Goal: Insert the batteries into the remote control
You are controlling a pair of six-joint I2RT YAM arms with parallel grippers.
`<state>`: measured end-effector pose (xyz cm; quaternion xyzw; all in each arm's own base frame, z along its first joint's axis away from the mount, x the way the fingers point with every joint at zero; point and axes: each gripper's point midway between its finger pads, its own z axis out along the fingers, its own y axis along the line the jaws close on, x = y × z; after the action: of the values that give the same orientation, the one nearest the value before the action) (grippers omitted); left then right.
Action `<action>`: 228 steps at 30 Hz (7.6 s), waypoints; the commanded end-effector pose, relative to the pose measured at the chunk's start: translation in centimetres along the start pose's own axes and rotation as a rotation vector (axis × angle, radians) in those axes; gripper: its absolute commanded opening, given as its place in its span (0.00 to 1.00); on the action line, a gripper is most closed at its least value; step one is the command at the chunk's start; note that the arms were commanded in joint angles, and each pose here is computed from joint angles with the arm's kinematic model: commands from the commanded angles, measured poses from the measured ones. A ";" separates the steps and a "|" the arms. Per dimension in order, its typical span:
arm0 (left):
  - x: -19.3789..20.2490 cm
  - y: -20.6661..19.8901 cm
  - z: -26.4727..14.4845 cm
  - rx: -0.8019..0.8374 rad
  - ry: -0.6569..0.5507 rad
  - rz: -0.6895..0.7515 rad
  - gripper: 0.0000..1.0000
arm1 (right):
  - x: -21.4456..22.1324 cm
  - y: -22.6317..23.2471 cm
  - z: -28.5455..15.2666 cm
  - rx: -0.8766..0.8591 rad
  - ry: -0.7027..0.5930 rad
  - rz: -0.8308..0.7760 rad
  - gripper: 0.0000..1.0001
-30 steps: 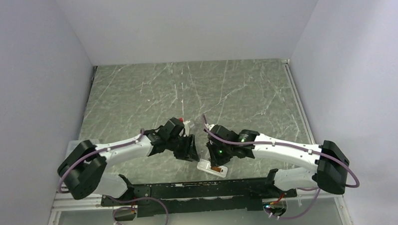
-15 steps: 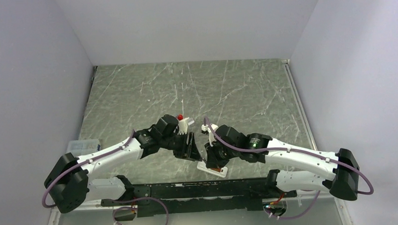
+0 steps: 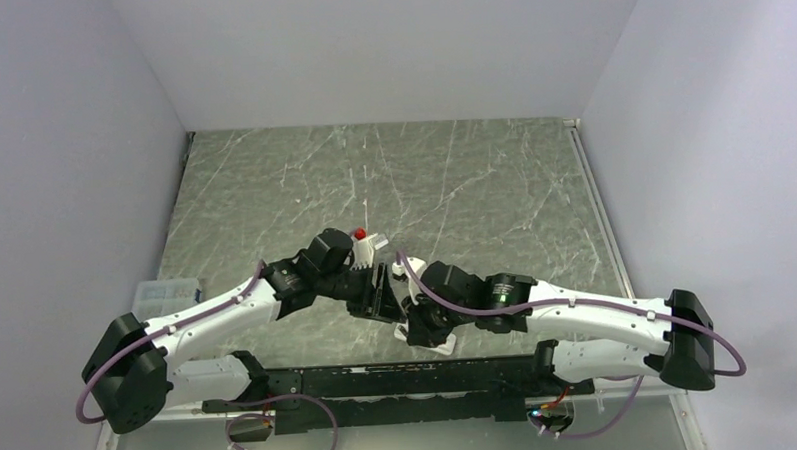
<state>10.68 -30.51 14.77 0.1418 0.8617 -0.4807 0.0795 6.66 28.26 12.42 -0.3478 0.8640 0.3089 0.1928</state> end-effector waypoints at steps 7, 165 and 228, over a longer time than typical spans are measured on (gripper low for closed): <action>0.1 -0.5 0.2 0.036 -0.020 0.022 0.52 | -3.9 1.0 -2.3 0.031 -0.161 -0.027 0.00; -5.0 12.8 6.5 -0.194 0.021 -0.217 0.48 | 0.8 -6.8 5.9 0.295 0.021 0.059 0.00; 0.0 13.0 4.6 -0.239 0.007 -0.217 0.43 | -3.4 -3.2 9.0 0.183 -0.044 0.223 0.23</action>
<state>18.17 -28.92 2.84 0.0362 0.9116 -0.3976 0.0978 9.69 28.38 2.94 -0.2512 0.9437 0.1672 0.1356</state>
